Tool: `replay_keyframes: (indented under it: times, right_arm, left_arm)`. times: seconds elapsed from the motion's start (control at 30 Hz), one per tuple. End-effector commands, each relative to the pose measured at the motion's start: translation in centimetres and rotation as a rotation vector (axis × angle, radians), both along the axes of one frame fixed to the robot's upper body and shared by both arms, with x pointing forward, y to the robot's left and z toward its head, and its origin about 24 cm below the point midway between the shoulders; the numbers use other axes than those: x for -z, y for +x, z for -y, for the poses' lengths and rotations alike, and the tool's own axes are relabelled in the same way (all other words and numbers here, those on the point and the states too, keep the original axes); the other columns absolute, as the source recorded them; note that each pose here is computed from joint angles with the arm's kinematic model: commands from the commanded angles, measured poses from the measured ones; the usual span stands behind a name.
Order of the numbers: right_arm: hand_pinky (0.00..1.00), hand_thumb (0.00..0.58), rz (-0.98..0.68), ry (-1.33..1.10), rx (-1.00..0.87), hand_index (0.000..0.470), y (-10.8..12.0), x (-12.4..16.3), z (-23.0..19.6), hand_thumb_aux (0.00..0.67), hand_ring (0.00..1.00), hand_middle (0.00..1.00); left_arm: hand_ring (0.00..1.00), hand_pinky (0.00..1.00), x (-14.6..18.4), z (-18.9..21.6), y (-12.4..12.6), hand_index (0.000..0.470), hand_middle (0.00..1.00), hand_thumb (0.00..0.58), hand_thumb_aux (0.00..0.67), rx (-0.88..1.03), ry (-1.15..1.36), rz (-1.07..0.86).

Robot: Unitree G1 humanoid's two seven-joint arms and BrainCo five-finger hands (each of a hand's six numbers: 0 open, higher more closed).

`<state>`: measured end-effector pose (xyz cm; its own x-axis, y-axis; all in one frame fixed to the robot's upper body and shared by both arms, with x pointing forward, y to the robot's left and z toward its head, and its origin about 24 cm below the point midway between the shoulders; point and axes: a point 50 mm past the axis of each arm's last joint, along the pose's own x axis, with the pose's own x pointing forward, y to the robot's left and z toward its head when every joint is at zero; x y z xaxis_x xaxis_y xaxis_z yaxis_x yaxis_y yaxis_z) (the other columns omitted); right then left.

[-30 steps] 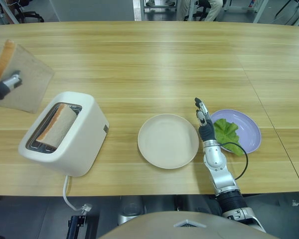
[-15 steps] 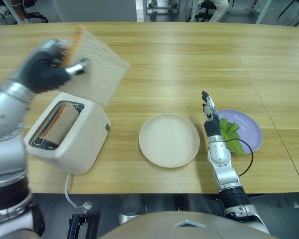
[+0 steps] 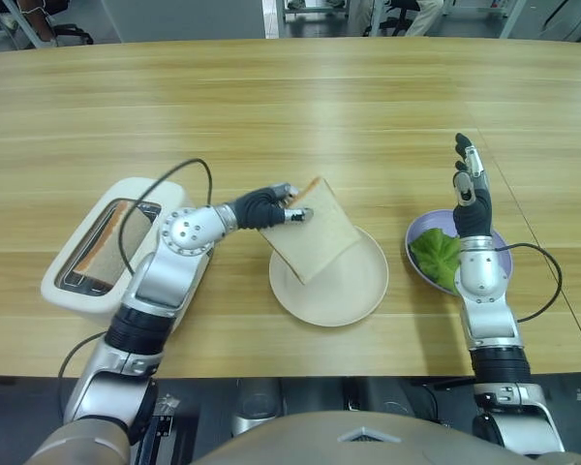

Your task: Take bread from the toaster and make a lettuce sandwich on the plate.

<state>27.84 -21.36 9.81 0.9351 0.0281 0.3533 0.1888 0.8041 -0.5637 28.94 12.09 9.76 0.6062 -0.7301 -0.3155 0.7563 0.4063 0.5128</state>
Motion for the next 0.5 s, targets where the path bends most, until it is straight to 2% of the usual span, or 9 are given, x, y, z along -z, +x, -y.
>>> replay_keyframes:
  times: [0.03,0.1,0.17,0.2,0.27,0.3,0.33,0.47,0.5]
  right_arm:
    - [0.00,0.000,-0.031,-0.235,-0.012,0.000,-0.2,-0.4,1.0,0.000,0.00,0.00]
    - [0.00,0.000,-0.053,-0.384,-0.012,0.000,-0.6,-0.3,1.9,0.000,0.00,0.00]
    - [0.00,0.000,-0.079,-0.522,-0.015,0.000,-1.3,0.2,2.8,0.000,0.00,0.00]
    - [0.00,0.000,-0.093,-0.588,-0.018,0.000,-1.8,0.4,3.1,0.000,0.00,0.00]
    - [0.00,0.000,-0.108,-0.819,-0.047,0.000,-2.8,1.5,3.9,0.000,0.00,0.00]
    - [0.00,0.000,-0.119,-0.908,-0.075,0.000,-3.2,2.1,4.2,0.000,0.00,0.00]
    - [0.00,0.000,-0.134,-0.961,-0.095,0.000,-3.5,2.6,4.4,0.000,0.00,0.00]
    - [0.00,0.000,-0.161,-1.064,-0.132,0.000,-3.8,3.7,5.2,0.000,0.00,0.00]
    - [0.00,0.000,-0.168,-1.089,-0.141,0.000,-3.8,3.9,5.4,0.000,0.00,0.00]
  left_arm:
    - [1.00,1.00,3.8,0.7,0.0,0.460,1.00,0.580,0.670,0.018,0.083,-0.090]
    - [1.00,1.00,5.1,1.1,0.2,0.460,1.00,0.580,0.670,0.010,0.120,-0.096]
    - [0.88,0.88,6.2,1.6,0.3,0.460,0.88,0.580,0.670,0.016,0.136,-0.110]
    - [0.65,0.65,6.7,1.7,0.5,0.460,0.65,0.580,0.670,0.015,0.150,-0.110]
    - [0.40,0.40,7.8,2.0,0.6,0.460,0.40,0.580,0.670,0.010,0.167,-0.122]
    - [0.09,0.09,8.3,2.1,0.6,0.460,0.09,0.580,0.670,0.012,0.174,-0.126]
    - [0.00,0.00,8.7,2.3,0.6,0.460,0.00,0.580,0.670,0.014,0.171,-0.131]
    - [0.00,0.00,9.6,2.7,0.7,0.460,0.00,0.580,0.670,0.010,0.169,-0.108]
    - [0.00,0.00,9.9,2.8,0.8,0.408,0.00,0.572,0.594,0.006,0.170,-0.100]
